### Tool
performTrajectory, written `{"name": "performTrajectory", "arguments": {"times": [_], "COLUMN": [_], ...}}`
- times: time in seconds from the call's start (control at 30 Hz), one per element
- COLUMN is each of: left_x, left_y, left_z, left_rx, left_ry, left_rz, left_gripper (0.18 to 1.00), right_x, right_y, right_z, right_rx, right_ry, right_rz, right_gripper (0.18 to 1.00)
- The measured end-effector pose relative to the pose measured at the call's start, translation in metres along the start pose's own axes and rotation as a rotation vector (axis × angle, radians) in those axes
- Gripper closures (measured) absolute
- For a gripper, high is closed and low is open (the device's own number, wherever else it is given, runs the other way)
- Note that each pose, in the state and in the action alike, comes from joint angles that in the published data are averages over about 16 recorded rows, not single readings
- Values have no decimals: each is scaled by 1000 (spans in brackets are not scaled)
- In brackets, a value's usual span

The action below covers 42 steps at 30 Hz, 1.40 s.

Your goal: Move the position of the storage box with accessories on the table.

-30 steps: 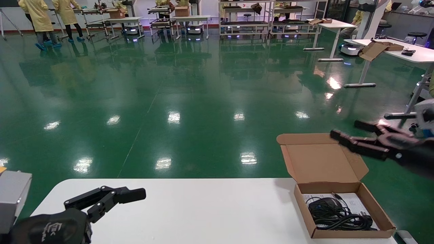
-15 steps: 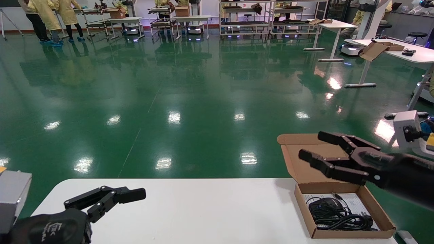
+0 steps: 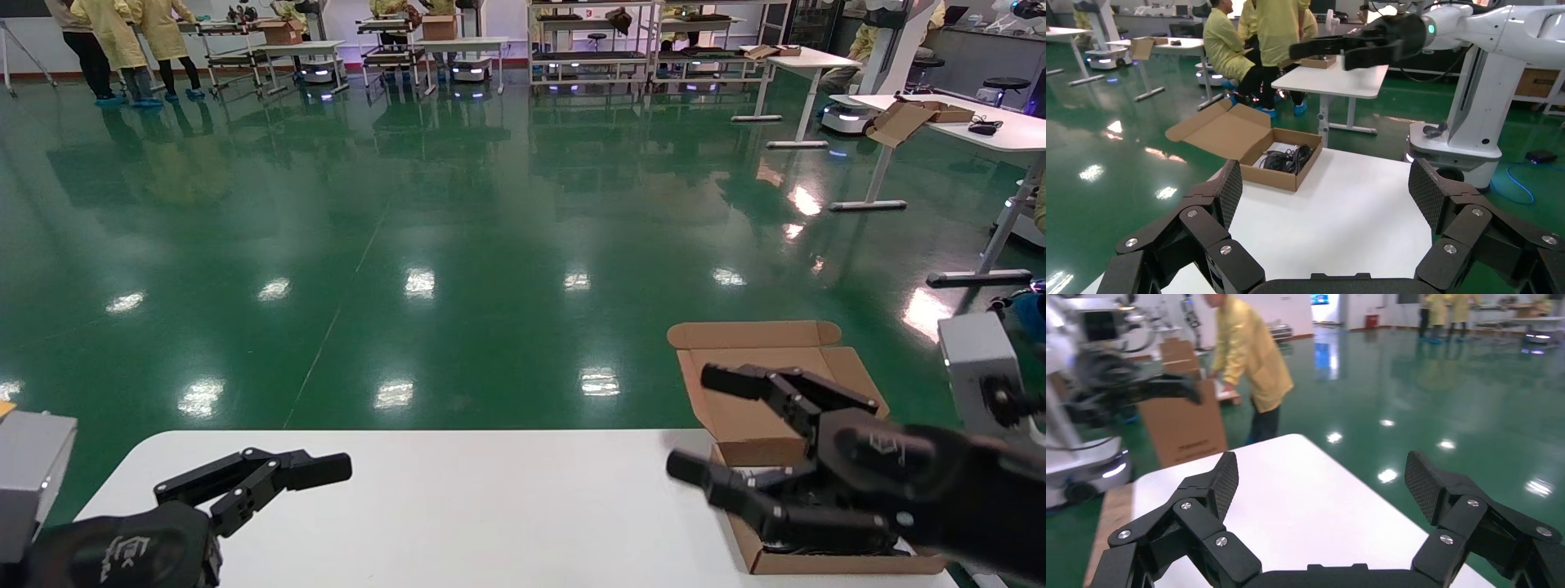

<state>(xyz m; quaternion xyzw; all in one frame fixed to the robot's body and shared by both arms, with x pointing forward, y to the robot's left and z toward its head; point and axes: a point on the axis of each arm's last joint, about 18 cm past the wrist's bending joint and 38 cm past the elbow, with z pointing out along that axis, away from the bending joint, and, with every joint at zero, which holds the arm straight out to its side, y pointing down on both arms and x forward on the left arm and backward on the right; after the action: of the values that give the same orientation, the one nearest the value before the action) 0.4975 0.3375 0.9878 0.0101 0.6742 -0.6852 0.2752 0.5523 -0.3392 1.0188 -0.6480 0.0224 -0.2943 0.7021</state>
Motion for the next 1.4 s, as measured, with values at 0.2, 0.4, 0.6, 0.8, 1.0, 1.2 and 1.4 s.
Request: {"name": "performTrajectory", "arguments": {"times": [0.2, 0.4, 0.6, 0.8, 1.0, 1.2, 1.4], "left_x": [0, 0, 0, 0, 0, 0, 0], "left_y": [0, 0, 0, 0, 0, 0, 0], "left_z": [0, 0, 0, 0, 0, 0, 0], "left_rx": [0, 0, 0, 0, 0, 0, 0], "left_ry": [0, 0, 0, 0, 0, -1, -1], "left_rz": [0, 0, 0, 0, 0, 0, 0], "left_gripper": [184, 184, 184, 184, 184, 184, 184], "right_x": [-29, -58, -81, -94, -96, -93, -92], "right_y": [-3, -5, -5, -5, -5, -5, -5], "right_z": [1, 0, -2, -4, -4, -4, -3], "right_rx": [-11, -31, -56, -72, -77, -73, -70], "right_ry": [-94, -181, -250, -286, -292, -284, -279], "right_rz": [-33, -71, -107, -127, -131, -126, -123], "right_gripper": [178, 178, 178, 178, 178, 178, 178]}}
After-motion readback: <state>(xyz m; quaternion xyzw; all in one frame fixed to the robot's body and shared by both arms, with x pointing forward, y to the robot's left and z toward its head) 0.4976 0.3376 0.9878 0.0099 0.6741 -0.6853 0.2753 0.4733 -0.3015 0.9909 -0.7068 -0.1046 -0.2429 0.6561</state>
